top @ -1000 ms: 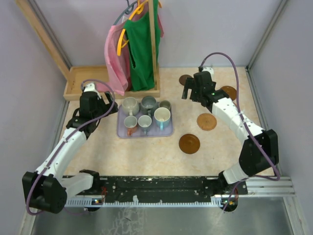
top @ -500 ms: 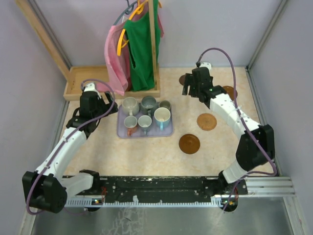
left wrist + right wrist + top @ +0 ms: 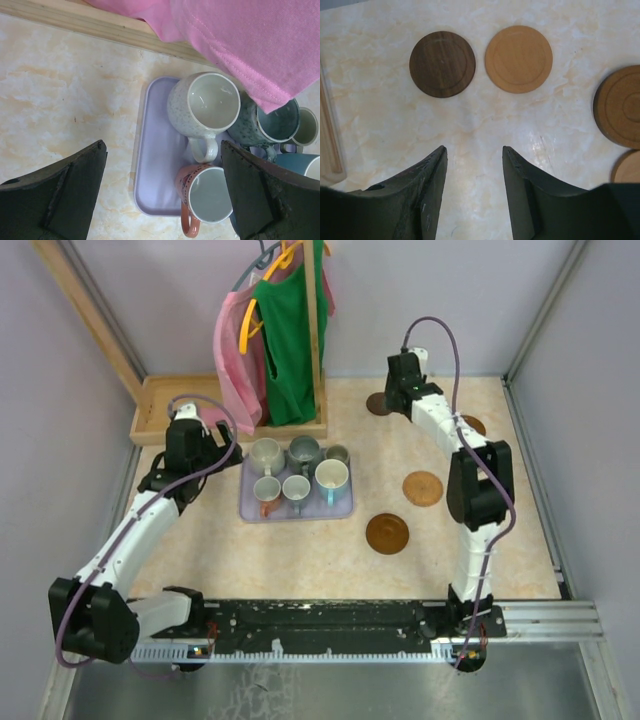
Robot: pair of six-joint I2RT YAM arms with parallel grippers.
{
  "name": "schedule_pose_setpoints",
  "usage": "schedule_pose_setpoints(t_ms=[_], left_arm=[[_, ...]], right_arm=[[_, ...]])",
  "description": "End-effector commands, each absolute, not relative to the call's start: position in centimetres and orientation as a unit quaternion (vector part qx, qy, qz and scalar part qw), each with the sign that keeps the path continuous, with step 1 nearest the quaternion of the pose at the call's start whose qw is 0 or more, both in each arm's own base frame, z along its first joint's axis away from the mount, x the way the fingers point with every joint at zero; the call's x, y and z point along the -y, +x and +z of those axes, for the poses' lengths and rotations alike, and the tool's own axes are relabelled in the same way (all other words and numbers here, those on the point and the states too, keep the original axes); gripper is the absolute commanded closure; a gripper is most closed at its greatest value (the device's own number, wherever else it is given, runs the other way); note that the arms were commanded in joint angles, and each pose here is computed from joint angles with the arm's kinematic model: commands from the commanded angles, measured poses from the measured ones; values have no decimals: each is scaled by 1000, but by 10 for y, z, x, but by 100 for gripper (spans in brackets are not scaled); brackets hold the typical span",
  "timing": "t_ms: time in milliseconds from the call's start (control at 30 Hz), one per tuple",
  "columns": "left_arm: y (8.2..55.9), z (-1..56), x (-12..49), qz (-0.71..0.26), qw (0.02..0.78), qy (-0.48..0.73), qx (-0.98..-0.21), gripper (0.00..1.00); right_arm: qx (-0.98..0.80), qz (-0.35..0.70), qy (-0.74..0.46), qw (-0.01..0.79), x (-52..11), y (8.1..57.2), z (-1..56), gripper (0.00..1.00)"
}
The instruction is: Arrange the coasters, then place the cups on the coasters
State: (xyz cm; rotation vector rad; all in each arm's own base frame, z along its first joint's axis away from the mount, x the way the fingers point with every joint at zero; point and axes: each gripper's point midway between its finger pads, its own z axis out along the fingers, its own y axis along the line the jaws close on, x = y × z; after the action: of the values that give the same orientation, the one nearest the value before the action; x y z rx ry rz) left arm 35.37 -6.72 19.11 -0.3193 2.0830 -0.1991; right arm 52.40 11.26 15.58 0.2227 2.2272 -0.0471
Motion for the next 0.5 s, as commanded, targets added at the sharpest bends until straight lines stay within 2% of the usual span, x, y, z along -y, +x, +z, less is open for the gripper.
schedule_pose_setpoints(t_ms=[0, 67, 467], left_arm=[[361, 203, 70, -84, 499, -125, -853, 0], [362, 203, 69, -80, 499, -125, -854, 0], [368, 199, 69, -74, 490, -127, -859, 0]], right_arm=[[-884, -25, 77, 460, -117, 555, 168, 54], [-884, -25, 73, 460, -120, 564, 162, 57], [-891, -26, 63, 448, -137, 615, 119, 58]])
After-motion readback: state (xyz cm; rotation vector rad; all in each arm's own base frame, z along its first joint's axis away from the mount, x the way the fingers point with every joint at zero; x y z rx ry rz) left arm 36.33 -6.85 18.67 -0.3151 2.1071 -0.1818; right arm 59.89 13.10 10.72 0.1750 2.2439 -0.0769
